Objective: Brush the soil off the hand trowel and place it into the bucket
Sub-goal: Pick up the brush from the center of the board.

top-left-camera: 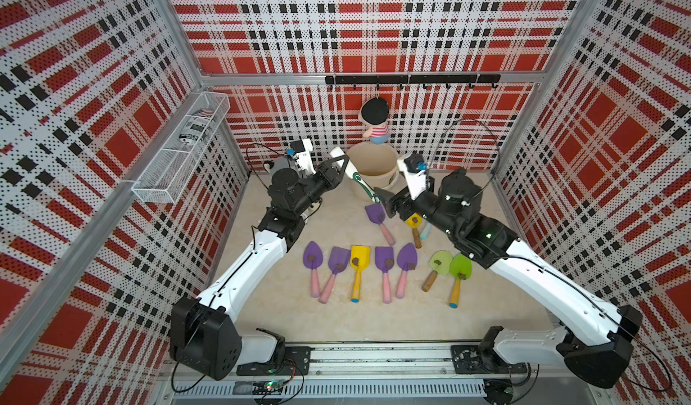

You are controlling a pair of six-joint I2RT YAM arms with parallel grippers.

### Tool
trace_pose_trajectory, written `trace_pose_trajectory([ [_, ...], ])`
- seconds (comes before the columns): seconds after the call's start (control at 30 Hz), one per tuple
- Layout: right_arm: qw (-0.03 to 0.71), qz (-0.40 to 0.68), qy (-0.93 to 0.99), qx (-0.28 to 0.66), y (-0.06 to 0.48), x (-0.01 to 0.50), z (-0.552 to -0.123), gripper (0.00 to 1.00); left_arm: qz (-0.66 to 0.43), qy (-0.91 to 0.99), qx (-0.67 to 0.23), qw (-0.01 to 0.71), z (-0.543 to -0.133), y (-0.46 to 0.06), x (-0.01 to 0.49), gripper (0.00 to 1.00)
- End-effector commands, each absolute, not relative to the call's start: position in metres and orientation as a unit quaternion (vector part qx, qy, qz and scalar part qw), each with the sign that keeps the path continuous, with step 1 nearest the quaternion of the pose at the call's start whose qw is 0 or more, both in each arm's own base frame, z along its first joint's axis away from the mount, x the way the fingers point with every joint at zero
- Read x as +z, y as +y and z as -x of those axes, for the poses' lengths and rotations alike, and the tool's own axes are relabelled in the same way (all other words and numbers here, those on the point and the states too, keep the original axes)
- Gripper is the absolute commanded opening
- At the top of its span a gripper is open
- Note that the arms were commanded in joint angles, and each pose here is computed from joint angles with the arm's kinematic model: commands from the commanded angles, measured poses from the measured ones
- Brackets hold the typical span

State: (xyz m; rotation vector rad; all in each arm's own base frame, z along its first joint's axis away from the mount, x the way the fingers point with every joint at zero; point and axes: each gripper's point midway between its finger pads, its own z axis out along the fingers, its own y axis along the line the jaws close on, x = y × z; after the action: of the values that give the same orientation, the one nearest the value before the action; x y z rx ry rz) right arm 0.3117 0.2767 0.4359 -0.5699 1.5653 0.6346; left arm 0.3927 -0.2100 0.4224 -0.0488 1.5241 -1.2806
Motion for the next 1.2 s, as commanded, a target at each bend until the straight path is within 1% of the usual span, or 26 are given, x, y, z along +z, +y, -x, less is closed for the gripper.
trace_pose_trajectory([
  [0.0,0.518,0.218,0.661,0.497,0.286,0.436,-0.288,0.85,-0.057,0.585,-0.578,0.566,-0.362,-0.217,0.458,0.0],
  [0.07,0.494,0.195,0.639,0.556,0.28,0.439,-0.286,0.84,-0.062,0.571,-0.59,0.567,-0.357,-0.217,0.465,0.0],
  [0.13,0.478,0.19,0.618,0.595,0.278,0.437,-0.282,0.84,-0.063,0.554,-0.607,0.566,-0.352,-0.216,0.471,0.0],
  [0.3,0.428,0.184,0.57,0.676,0.278,0.428,-0.267,0.86,-0.06,0.491,-0.675,0.547,-0.335,-0.21,0.49,0.0],
  [0.43,0.401,0.19,0.545,0.712,0.281,0.425,-0.26,0.83,-0.054,0.485,-0.687,0.539,-0.335,-0.211,0.491,0.0],
  [0.6,0.384,0.194,0.523,0.736,0.284,0.43,-0.258,0.65,-0.041,0.481,-0.692,0.536,-0.335,-0.211,0.488,0.0],
  [0.73,0.38,0.195,0.513,0.745,0.29,0.433,-0.257,0.57,-0.031,0.479,-0.694,0.536,-0.336,-0.21,0.487,0.0],
  [0.83,0.378,0.191,0.494,0.759,0.294,0.437,-0.256,0.55,-0.024,0.471,-0.699,0.538,-0.335,-0.209,0.487,0.0],
  [1.0,0.369,0.188,0.468,0.781,0.304,0.445,-0.257,0.4,-0.02,0.459,-0.709,0.535,-0.333,-0.209,0.486,0.0],
  [1.1,0.371,0.183,0.463,0.784,0.306,0.447,-0.26,0.36,-0.021,0.462,-0.71,0.532,-0.333,-0.211,0.484,0.0],
  [1.17,0.37,0.179,0.463,0.785,0.307,0.446,-0.262,0.31,-0.018,0.464,-0.709,0.531,-0.333,-0.21,0.481,0.0],
])
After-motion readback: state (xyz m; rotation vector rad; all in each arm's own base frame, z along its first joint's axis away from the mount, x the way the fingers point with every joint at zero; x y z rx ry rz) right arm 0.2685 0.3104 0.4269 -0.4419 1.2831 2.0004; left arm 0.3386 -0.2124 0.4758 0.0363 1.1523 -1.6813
